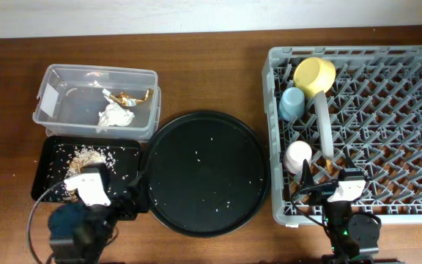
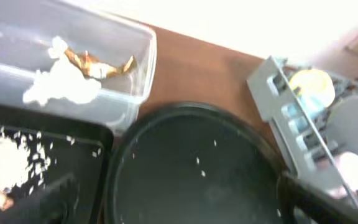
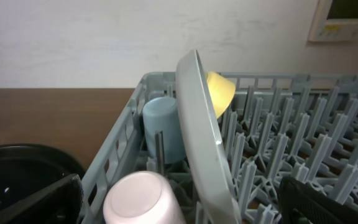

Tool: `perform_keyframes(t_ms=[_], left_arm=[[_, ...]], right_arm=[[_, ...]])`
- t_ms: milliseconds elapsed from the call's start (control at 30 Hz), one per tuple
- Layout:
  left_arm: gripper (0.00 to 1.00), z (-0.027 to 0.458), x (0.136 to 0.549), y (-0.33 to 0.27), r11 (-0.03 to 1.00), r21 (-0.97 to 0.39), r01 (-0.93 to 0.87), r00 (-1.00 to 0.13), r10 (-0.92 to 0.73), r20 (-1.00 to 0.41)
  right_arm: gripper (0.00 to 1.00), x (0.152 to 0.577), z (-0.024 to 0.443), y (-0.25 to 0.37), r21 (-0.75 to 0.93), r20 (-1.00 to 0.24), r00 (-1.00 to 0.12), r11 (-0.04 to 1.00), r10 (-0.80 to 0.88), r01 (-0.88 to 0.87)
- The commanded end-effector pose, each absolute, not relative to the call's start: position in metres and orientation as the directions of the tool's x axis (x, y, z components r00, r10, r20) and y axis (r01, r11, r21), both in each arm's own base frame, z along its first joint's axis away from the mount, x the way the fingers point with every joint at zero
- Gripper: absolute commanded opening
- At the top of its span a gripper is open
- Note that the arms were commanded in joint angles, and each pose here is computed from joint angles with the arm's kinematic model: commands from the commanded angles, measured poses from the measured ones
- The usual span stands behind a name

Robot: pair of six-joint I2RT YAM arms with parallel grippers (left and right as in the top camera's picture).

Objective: Sort waste into correct bins and load items into the dishwasher rack

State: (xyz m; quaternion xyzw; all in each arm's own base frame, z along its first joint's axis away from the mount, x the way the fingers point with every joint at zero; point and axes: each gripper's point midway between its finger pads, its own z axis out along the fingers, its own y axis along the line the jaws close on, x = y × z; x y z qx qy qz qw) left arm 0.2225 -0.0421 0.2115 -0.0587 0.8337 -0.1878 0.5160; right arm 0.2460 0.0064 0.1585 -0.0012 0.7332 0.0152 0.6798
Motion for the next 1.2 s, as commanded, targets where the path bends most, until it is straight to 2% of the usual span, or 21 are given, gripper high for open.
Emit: perform_keyframes(t_ms=[0,67,100,167,300,400,433,1167], left_arm=[[0.99,0.219,0.241,-0.041,0.926,-0.316,0.207,-0.164,-0.286,-0.944],[0.99,0.216,0.243,-0.041,0.927,-0.277,0.251,-0.012,-0.284,-0.959],[0.99,0.208,0.244,-0.039,0.929,-0.272,0.249,0.011,-0.284,-0.959],[0.99,0.193,0.246,-0.032,0.938,-0.279,0.204,0.01,-0.287,-0.958],[0.99,0.155,0.246,0.0,0.956,-0.292,-0.024,-0.079,-0.293,-0.953],[0.99,0.156,0.246,-0.007,1.0,-0.018,0.022,-0.08,-0.017,-0.997],[0.99,0.156,0.246,-0.007,1.0,-0.005,0.023,-0.08,-0.003,-0.997],[0.99,0.156,0.246,-0.007,1.0,-0.005,0.023,-0.08,-0.003,-0.997]], right_arm=[[0.98,0.246,0.155,0.004,0.014,-0.997,-0.082,1.0,0.013,-0.012],[0.98,0.246,0.155,0.004,0.014,-0.997,-0.082,1.0,0.013,-0.012],[0.98,0.246,0.155,0.004,0.014,-0.997,-0.082,1.0,0.013,-0.012],[0.98,0.246,0.155,0.004,0.014,-0.997,-0.082,1.0,0.013,-0.012],[0.98,0.246,0.155,0.004,0.014,-0.997,-0.082,1.0,0.013,-0.012],[0.98,0.246,0.155,0.004,0.014,-0.997,-0.082,1.0,0.013,-0.012],[0.98,0.246,0.155,0.004,0.014,-0.997,-0.082,1.0,0.013,-0.012],[0.98,0.246,0.155,0.004,0.014,-0.997,-0.082,1.0,0.013,-0.012]])
